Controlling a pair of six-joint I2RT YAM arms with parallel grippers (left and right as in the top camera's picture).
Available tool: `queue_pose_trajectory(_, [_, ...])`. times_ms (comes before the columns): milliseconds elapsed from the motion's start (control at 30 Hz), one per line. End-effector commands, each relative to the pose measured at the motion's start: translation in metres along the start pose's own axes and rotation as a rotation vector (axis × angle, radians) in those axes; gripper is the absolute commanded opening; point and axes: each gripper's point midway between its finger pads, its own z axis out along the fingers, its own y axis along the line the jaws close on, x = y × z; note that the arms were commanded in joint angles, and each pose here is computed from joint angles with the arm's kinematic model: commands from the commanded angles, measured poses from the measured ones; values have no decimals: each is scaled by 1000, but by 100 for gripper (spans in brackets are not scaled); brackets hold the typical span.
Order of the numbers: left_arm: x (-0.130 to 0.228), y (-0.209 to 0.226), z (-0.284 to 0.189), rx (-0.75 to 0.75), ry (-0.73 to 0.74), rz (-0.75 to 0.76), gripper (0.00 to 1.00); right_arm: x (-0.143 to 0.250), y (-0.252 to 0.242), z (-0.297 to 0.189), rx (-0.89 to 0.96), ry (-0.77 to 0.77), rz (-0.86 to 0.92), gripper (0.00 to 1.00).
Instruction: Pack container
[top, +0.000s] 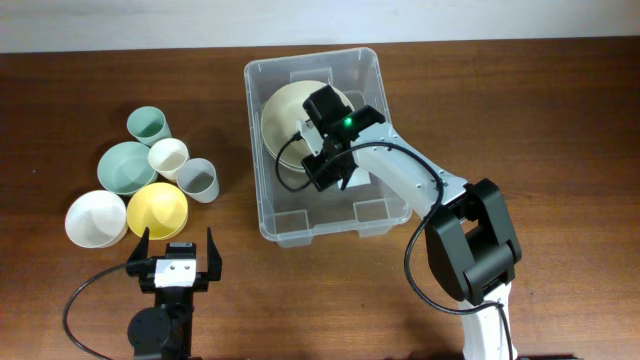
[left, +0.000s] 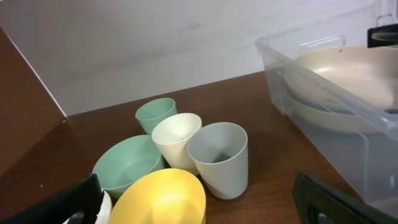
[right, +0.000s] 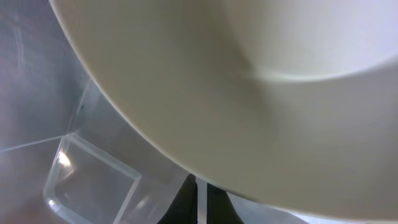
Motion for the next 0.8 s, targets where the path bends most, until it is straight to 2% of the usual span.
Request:
queue_pose_trajectory(0, [1,0,0,-4,-2,16,99,-20,-10,-9,56,-60,2,4])
queue_pose_trajectory(267, [1,0,0,-4,-2,16,99,-63,-5,-44,59,-187,-18,4])
queue_pose_trajectory(433, [1,0,0,-4,-2,16,99,-105,-6,-98,97,-326,-27,4])
queue_pose_trajectory(600, [1,0,0,-4,-2,16,99,-117,-81,-170,461,-416,112,4])
queue_pose_trajectory(667, [1,0,0,-4,-2,16,100,-106,-116,-197,593,-417,210,4])
queue_pose_trajectory(767, [1,0,0,-4,-2,16,99,-82,-153,-216,650,-381,338,4])
